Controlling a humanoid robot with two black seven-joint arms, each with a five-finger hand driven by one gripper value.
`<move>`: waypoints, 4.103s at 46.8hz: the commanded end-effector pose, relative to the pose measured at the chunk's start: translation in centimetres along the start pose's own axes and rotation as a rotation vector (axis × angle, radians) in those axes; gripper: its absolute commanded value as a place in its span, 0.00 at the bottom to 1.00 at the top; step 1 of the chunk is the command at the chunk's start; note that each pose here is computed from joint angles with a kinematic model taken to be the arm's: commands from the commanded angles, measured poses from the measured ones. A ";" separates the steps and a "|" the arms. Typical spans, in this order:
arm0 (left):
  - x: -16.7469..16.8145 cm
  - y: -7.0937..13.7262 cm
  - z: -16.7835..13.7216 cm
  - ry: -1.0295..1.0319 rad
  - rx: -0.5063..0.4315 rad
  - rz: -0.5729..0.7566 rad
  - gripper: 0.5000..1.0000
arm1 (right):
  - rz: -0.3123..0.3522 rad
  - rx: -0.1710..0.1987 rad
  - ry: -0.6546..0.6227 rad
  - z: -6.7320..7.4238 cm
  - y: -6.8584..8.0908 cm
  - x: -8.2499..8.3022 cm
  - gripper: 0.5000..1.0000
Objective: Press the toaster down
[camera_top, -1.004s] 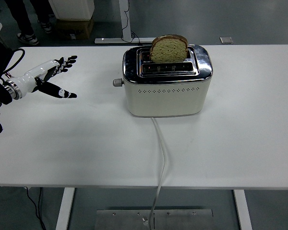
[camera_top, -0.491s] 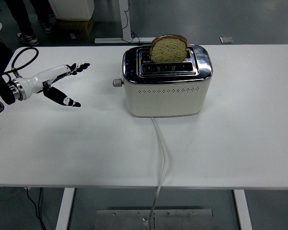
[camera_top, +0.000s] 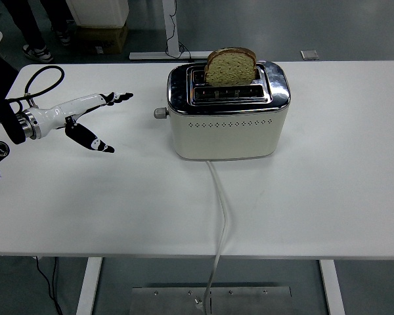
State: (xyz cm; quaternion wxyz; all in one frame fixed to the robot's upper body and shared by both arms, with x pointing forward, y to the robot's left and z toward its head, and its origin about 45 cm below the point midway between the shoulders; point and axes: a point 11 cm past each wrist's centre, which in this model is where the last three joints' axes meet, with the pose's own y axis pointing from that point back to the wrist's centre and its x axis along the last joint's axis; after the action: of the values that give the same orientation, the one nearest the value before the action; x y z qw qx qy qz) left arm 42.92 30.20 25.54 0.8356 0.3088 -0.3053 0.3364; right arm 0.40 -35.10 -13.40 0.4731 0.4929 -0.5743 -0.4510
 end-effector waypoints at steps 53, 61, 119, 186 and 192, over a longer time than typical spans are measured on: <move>-2.1 -1.7 1.7 -0.036 -0.042 -0.066 1.00 | 0.000 0.001 -0.001 0.0 0.0 0.0 1.00; -2.6 -1.8 1.6 -0.039 -0.038 -0.081 1.00 | 0.000 0.001 0.000 0.0 0.0 0.0 1.00; -3.5 -2.4 1.9 -0.029 -0.050 -0.096 1.00 | 0.000 0.000 0.002 0.0 0.0 0.0 1.00; -5.4 -3.0 1.0 -0.011 -0.027 -0.130 1.00 | 0.000 -0.001 0.000 0.1 0.0 0.0 1.00; -5.6 -3.0 0.8 -0.008 -0.025 -0.132 1.00 | 0.000 0.001 0.000 0.0 0.0 0.0 1.00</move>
State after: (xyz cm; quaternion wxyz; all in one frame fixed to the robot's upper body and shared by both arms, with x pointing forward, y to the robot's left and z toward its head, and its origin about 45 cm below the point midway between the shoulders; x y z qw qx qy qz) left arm 41.63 25.75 21.14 0.8586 0.3190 -0.2918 0.2755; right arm 0.39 -35.10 -13.40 0.4732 0.4929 -0.5742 -0.4509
